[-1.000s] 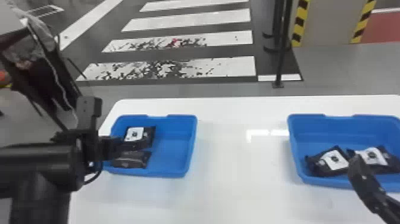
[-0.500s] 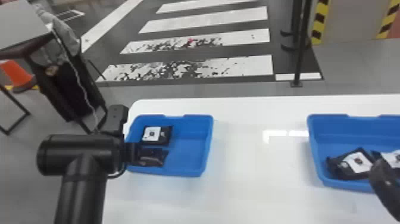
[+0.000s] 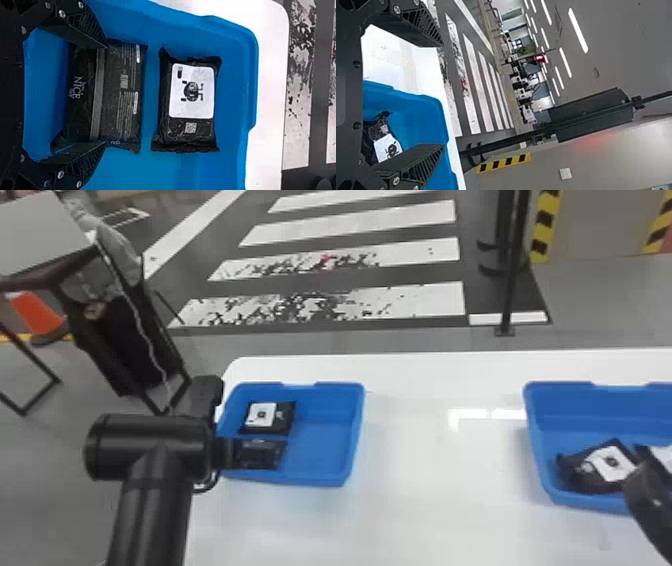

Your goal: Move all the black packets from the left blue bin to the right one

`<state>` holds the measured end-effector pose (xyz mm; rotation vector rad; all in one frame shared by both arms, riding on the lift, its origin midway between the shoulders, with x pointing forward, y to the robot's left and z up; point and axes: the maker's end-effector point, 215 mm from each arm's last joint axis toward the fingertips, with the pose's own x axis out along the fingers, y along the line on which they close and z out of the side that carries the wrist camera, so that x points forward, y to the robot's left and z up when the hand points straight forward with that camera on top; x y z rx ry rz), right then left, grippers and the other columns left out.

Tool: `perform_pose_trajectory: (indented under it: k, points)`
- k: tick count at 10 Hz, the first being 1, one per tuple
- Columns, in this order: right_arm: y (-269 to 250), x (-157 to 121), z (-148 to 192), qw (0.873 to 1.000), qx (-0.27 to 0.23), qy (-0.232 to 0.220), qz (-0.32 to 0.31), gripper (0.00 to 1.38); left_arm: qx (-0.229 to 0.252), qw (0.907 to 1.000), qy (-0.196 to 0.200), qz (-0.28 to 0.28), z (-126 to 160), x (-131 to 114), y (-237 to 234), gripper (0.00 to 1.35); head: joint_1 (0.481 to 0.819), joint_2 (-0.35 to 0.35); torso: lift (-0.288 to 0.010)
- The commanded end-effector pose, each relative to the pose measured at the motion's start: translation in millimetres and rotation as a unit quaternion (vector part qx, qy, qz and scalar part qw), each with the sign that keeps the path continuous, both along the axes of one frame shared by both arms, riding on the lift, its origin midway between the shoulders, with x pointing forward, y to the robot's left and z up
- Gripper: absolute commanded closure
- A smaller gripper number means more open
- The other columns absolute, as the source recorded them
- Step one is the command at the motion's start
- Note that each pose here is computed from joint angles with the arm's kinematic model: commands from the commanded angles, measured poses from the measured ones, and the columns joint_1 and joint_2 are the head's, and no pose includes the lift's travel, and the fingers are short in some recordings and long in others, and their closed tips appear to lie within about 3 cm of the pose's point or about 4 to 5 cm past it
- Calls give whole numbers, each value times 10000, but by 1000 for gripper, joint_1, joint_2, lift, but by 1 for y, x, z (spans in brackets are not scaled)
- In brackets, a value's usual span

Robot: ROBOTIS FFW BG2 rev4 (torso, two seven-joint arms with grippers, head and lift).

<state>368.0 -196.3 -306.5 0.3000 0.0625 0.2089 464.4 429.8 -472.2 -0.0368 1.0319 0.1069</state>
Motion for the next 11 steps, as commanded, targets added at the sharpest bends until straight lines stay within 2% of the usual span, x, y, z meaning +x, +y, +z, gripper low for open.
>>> perform_pose_trajectory:
  k: [1, 4, 6, 8, 9, 11]
  points:
    - [0, 0, -2, 10000, 29, 31, 2, 130, -12, 10000, 46, 5, -5, 1, 1, 292, 695, 308, -140]
    - [1, -1, -6, 9999, 80, 77, 3, 134, 72, 10000, 37, -49, -9, 2, 3, 1188, 695, 311, -140]
    - [1, -2, -7, 9999, 131, 97, 12, 137, 17, 9995, -144, -286, -1, 14, -8, 1202, 695, 311, -140]
    - [1, -2, -6, 9998, 151, 96, 16, 144, -95, 9965, -576, -595, 27, 18, -34, 1202, 695, 289, -140]
    - [2, -2, -4, 9998, 152, 81, 24, 145, -187, 9931, -844, -793, 46, 16, -54, 1202, 695, 272, -140]
    - [7, 0, 2, 9997, 206, 53, 140, 153, -384, 9791, -1471, -1354, 89, 15, -109, 1202, 695, 238, -140]
